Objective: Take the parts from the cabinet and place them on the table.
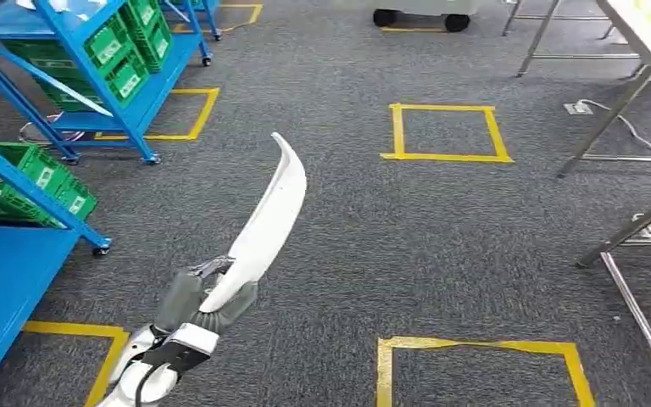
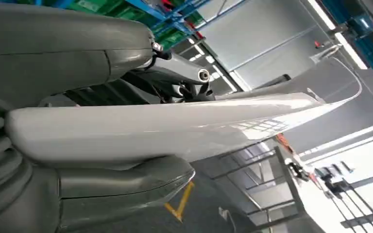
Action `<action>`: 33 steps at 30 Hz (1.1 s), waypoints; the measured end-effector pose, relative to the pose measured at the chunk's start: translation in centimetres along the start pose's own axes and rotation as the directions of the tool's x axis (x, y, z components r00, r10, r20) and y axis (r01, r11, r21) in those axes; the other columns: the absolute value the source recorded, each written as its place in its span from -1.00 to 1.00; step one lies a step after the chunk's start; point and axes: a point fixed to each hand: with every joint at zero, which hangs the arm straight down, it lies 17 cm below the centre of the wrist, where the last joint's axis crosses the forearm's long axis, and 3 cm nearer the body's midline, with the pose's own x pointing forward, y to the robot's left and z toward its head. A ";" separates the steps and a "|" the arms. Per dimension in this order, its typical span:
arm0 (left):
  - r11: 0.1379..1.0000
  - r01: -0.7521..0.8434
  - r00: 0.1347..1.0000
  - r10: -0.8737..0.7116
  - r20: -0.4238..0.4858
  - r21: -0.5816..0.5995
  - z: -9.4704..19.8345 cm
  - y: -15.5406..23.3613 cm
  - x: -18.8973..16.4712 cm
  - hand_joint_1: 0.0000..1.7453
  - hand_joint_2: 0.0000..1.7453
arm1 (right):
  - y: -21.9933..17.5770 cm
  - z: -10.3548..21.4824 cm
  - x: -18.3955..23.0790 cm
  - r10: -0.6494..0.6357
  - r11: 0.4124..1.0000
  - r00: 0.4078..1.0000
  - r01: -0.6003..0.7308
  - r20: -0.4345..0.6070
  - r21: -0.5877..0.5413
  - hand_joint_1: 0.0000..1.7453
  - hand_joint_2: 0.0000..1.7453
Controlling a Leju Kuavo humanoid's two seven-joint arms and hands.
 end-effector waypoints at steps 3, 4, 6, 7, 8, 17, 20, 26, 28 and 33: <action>1.000 -0.004 1.000 0.004 -0.001 0.006 0.0 0.1 0.0 1.00 1.00 | 0.0 -0.1 0.3 0.001 1.000 1.000 -0.001 0.006 0.000 -1.00 1.00; 1.000 -0.006 1.000 0.006 -0.003 0.010 0.1 0.2 -0.1 1.00 1.00 | -0.1 -0.1 0.1 0.000 1.000 1.000 0.000 0.003 -0.002 -1.00 1.00; 1.000 -0.006 1.000 0.006 -0.001 0.014 0.0 0.3 0.0 1.00 1.00 | -0.1 0.2 -0.4 0.001 1.000 1.000 -0.001 -0.006 -0.004 -1.00 1.00; 1.000 -0.005 1.000 0.005 0.002 0.015 -0.1 0.3 0.0 1.00 1.00 | -0.1 0.3 -0.7 0.001 1.000 1.000 -0.001 -0.010 -0.004 -1.00 1.00; 1.000 -0.007 1.000 0.007 0.004 0.015 -0.2 0.3 0.1 1.00 1.00 | 0.1 0.3 -0.8 -0.002 1.000 1.000 0.002 -0.011 -0.002 -1.00 1.00; 1.000 -0.019 1.000 0.019 0.010 0.002 -0.3 0.1 -0.1 1.00 1.00 | 0.4 0.2 -0.3 -0.021 1.000 1.000 0.021 -0.004 -0.009 -1.00 1.00; 1.000 -0.031 0.999 0.031 0.020 0.000 -0.5 0.0 0.1 1.00 1.00 | 0.0 0.2 -0.3 -0.033 0.999 0.999 0.033 0.000 -0.024 -1.00 1.00; 0.999 -0.036 0.999 0.036 0.030 -0.002 -0.8 0.0 0.2 1.00 1.00 | -0.1 0.3 -0.3 -0.047 0.998 0.999 0.047 0.002 -0.037 -1.00 1.00; 0.999 -0.039 0.999 0.039 0.027 -0.003 -0.8 -0.1 0.1 1.00 1.00 | -0.2 0.3 -0.4 -0.047 0.998 0.999 0.047 0.000 -0.039 -1.00 1.00; 0.999 -0.051 0.998 0.051 0.041 -0.008 -1.0 -0.1 0.4 1.00 1.00 | -0.2 0.3 -0.2 -0.053 0.998 0.999 0.053 0.006 -0.037 -1.00 1.00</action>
